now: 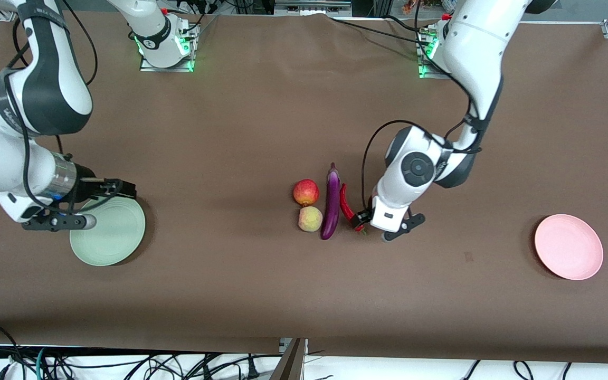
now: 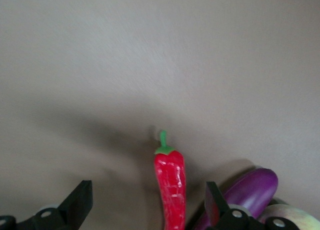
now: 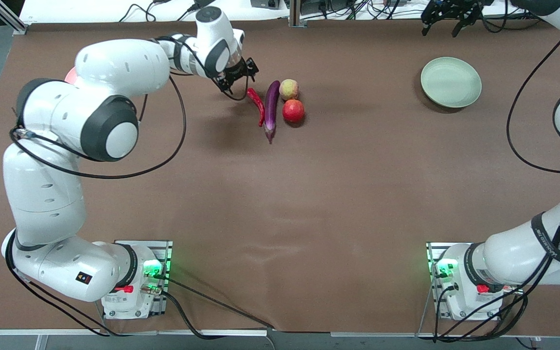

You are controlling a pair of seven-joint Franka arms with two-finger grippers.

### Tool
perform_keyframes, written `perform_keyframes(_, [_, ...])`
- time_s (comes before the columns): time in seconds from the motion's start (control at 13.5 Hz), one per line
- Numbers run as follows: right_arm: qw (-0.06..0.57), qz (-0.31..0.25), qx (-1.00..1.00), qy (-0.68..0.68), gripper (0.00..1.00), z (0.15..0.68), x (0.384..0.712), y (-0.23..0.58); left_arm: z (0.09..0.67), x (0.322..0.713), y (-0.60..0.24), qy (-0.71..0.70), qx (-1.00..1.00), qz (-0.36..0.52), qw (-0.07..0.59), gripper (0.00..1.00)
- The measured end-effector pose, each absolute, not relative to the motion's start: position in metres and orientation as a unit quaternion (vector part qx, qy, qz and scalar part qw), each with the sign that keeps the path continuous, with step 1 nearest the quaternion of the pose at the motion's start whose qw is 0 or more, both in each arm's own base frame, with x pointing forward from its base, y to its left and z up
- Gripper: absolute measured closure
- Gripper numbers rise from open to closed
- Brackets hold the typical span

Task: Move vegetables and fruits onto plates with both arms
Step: 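Grasp the red chili with the left gripper while the right gripper reaches the apple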

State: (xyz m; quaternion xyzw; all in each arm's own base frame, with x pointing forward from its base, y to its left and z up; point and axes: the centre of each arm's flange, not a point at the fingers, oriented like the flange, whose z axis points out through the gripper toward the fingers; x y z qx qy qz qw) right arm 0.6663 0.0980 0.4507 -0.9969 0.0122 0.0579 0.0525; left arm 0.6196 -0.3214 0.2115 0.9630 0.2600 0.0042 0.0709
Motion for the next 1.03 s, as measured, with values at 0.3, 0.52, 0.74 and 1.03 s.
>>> perform_keyframes(0.3, [0.071, 0.071, -0.995, 0.024, 0.00, 0.423, 0.662, 0.169, 0.188, 0.613, -0.332, 0.259, 0.963, 0.002, 0.069, 0.09])
perform_keyframes(0.52, [0.079, 0.074, -0.994, -0.002, 0.00, 0.386, 0.653, 0.239, 0.178, 0.615, -0.330, 0.262, 0.962, 0.012, 0.075, 0.25])
perform_keyframes(0.74, [0.102, 0.090, -0.991, -0.010, 0.00, 0.348, 0.641, 0.292, 0.175, 0.617, -0.330, 0.262, 0.962, 0.015, 0.076, 0.61])
perform_keyframes(1.03, [0.107, 0.083, -0.991, 0.004, 0.00, 0.317, 0.616, 0.365, 0.185, 0.624, -0.328, 0.256, 0.963, 0.020, 0.078, 0.72])
